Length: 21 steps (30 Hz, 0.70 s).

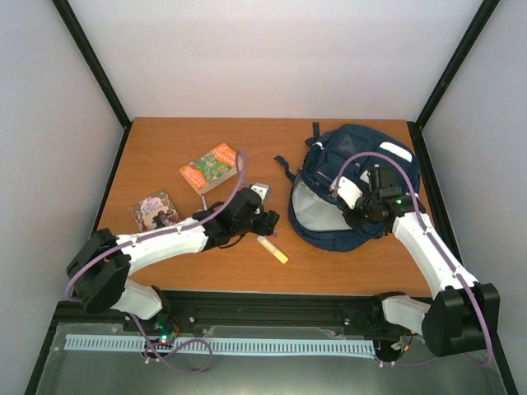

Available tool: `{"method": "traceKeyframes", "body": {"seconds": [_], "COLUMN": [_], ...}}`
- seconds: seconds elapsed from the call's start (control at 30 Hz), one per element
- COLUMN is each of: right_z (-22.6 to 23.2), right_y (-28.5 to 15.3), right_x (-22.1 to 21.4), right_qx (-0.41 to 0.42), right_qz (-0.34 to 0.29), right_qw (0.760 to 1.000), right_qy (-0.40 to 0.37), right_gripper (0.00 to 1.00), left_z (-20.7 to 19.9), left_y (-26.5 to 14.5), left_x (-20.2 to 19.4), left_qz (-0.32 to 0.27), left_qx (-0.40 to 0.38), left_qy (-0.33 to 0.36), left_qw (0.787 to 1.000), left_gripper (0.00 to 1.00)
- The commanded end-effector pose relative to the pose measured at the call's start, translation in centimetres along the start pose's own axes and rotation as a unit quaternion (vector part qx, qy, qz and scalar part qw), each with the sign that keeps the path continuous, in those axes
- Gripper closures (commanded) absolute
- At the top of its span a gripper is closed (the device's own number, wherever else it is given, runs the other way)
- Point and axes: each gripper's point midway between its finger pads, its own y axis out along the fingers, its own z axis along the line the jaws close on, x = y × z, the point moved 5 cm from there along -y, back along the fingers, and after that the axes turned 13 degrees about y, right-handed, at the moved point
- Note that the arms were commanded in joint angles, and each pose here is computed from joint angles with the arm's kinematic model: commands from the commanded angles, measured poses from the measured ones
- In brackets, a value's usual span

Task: Pack the student bag
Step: Place the book in the student bag, then move the book to the center of the board.

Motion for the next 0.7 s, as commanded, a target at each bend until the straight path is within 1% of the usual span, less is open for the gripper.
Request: {"method": "traceKeyframes", "body": {"seconds": [0.0,0.2,0.37,0.43,0.47,0.5,0.53,0.57,0.6,0.63,0.67], "right_z": [1.2,0.8,0.0,-0.1,-0.1,-0.1,0.1,0.4,0.5,0.8,1.1], "right_y": [-1.3,-2.0,-1.8,-2.0,-2.3,-2.8,-3.3,-3.8,-4.3,-4.9,-5.3], "right_x": [-2.0,-5.0,-7.5,-7.7,-7.5,-7.0,-6.5,-6.0,-5.4,-4.7,-4.0], "right_qx": [0.014,-0.031,-0.044,-0.046,-0.046,-0.040,-0.033,-0.026,-0.022,-0.018,-0.009], "right_qz": [0.036,0.105,0.179,0.193,0.191,0.188,0.184,0.175,0.163,0.148,0.128], "right_qw": [0.997,0.987,0.975,0.972,0.972,0.973,0.974,0.976,0.978,0.980,0.983], "right_qy": [-0.068,-0.118,-0.127,-0.128,-0.128,-0.129,-0.128,-0.129,-0.130,-0.131,-0.131], "right_gripper": [0.97,0.97,0.97,0.95,0.92,0.87,0.78,0.65,0.49,0.41,0.36], "left_z": [1.6,3.9,6.8,7.9,8.5,9.1,9.7,10.1,10.5,11.0,11.4], "left_y": [-2.4,-3.9,-4.8,-5.4,-5.7,-6.0,-6.3,-6.6,-6.9,-7.1,-7.4], "left_x": [1.1,3.7,6.3,7.5,7.8,8.3,8.7,9.1,9.4,9.6,9.8], "left_qz": [0.009,0.010,0.012,0.005,0.008,0.006,0.004,0.000,-0.005,-0.009,-0.013], "left_qx": [0.022,0.047,0.050,0.053,0.058,0.061,0.062,0.061,0.058,0.058,0.060], "left_qy": [-0.007,-0.028,-0.087,-0.101,-0.106,-0.111,-0.116,-0.120,-0.125,-0.129,-0.134], "left_qw": [1.000,0.998,0.995,0.993,0.993,0.992,0.991,0.991,0.990,0.990,0.989], "left_gripper": [0.28,0.22,0.22,0.21,0.21,0.21,0.21,0.21,0.21,0.21,0.21]}}
